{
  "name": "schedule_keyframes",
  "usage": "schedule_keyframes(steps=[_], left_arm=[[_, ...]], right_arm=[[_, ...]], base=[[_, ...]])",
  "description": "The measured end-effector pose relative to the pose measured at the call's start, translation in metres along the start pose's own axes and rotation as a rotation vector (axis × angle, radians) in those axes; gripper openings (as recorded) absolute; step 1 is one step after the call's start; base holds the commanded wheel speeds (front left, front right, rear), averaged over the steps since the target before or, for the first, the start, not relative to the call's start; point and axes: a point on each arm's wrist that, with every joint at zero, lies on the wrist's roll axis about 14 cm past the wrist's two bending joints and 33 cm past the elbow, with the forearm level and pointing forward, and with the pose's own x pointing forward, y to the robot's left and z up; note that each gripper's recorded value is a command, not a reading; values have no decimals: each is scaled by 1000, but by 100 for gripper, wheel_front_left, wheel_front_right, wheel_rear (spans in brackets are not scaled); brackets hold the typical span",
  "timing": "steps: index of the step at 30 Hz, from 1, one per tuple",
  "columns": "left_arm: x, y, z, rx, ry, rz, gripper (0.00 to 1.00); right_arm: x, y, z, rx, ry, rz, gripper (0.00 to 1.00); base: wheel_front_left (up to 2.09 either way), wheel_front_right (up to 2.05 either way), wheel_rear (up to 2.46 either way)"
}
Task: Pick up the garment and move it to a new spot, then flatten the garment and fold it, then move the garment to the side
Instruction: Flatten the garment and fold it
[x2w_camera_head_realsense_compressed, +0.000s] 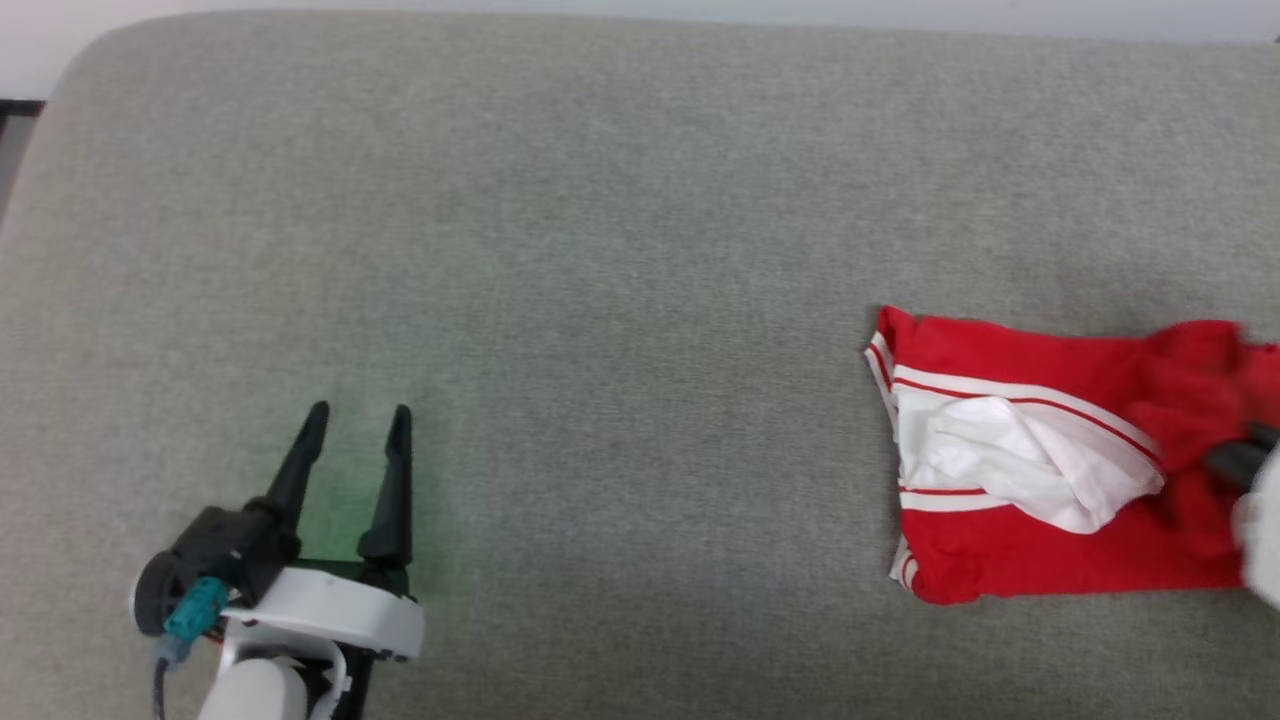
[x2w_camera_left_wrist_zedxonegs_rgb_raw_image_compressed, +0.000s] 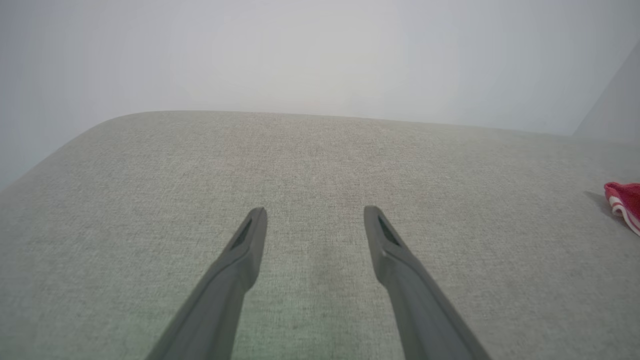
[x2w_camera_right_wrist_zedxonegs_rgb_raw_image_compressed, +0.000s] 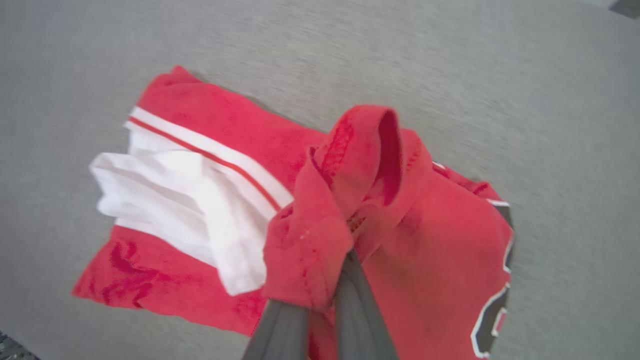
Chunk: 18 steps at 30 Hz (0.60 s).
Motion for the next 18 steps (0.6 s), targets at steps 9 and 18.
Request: schedule_keyframes(steps=[9, 18], left_arm=[[-11, 7, 5, -18, -11, 36, 100], [-16, 12, -1, -37, 7, 68, 100]], right_arm=[[22, 94, 30, -137, -44, 244, 0], [61, 125, 3, -182, 89, 333, 0]], base=[[0, 0, 0], [0, 0, 0]])
